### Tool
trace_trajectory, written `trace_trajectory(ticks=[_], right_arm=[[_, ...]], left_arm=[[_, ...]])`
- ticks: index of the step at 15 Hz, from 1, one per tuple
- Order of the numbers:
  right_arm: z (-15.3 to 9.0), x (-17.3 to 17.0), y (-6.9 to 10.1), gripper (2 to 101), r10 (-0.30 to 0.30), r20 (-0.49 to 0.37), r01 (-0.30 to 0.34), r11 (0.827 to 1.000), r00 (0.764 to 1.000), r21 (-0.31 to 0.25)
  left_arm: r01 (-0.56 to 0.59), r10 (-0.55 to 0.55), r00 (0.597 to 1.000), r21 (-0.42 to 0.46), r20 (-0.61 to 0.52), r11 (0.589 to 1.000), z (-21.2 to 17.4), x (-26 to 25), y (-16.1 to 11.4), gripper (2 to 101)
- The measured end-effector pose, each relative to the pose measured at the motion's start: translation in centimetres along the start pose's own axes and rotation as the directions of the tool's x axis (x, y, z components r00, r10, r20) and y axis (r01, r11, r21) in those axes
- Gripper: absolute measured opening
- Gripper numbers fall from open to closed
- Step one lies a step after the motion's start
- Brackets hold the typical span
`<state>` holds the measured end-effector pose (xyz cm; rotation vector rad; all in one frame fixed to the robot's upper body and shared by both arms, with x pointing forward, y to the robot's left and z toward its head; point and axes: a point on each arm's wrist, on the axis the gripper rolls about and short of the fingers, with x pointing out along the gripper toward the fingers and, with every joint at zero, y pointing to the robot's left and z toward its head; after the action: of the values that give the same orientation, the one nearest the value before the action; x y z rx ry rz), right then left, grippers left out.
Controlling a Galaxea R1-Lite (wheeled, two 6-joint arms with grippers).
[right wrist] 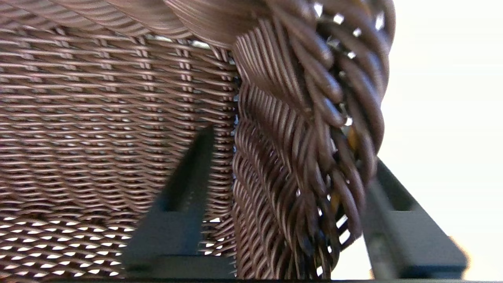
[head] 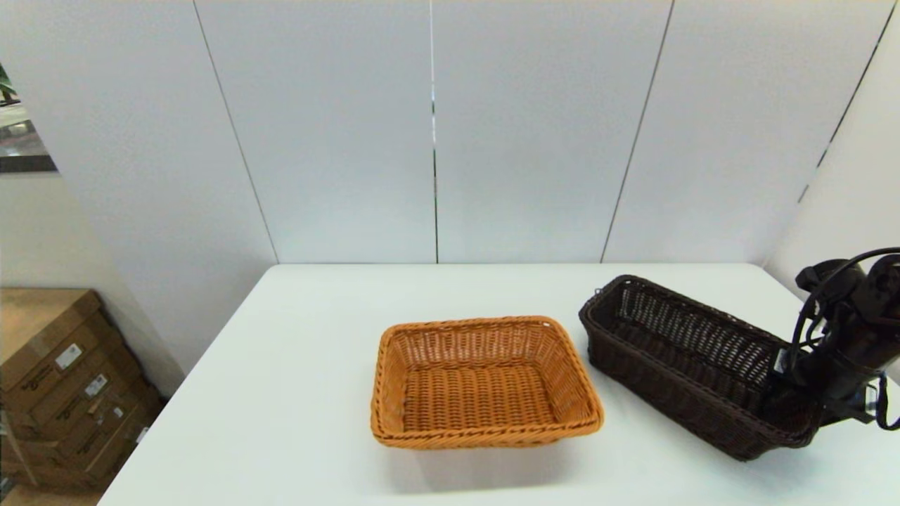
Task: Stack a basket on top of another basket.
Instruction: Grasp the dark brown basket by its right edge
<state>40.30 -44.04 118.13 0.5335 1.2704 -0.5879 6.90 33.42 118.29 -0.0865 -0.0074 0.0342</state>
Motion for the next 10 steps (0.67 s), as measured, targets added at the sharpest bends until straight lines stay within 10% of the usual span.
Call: trace_trajectory(ticks=[4, 10], right_arm=[[0.12, -0.58, 0.0, 15.9, 0.013, 0.018, -0.013, 1.0, 1.0, 0.004], [0.03, -0.97, 0.01, 15.9, 0.021, 0.023, -0.021, 1.0, 1.0, 0.002]], left_arm=[[0.0, 0.0, 1.0, 0.0, -0.001, 1.0, -0.01, 0.0, 0.0, 97.8], [0.0, 0.0, 1.0, 0.0, 0.0, 1.0, 0.0, 0.0, 0.0, 97.8]])
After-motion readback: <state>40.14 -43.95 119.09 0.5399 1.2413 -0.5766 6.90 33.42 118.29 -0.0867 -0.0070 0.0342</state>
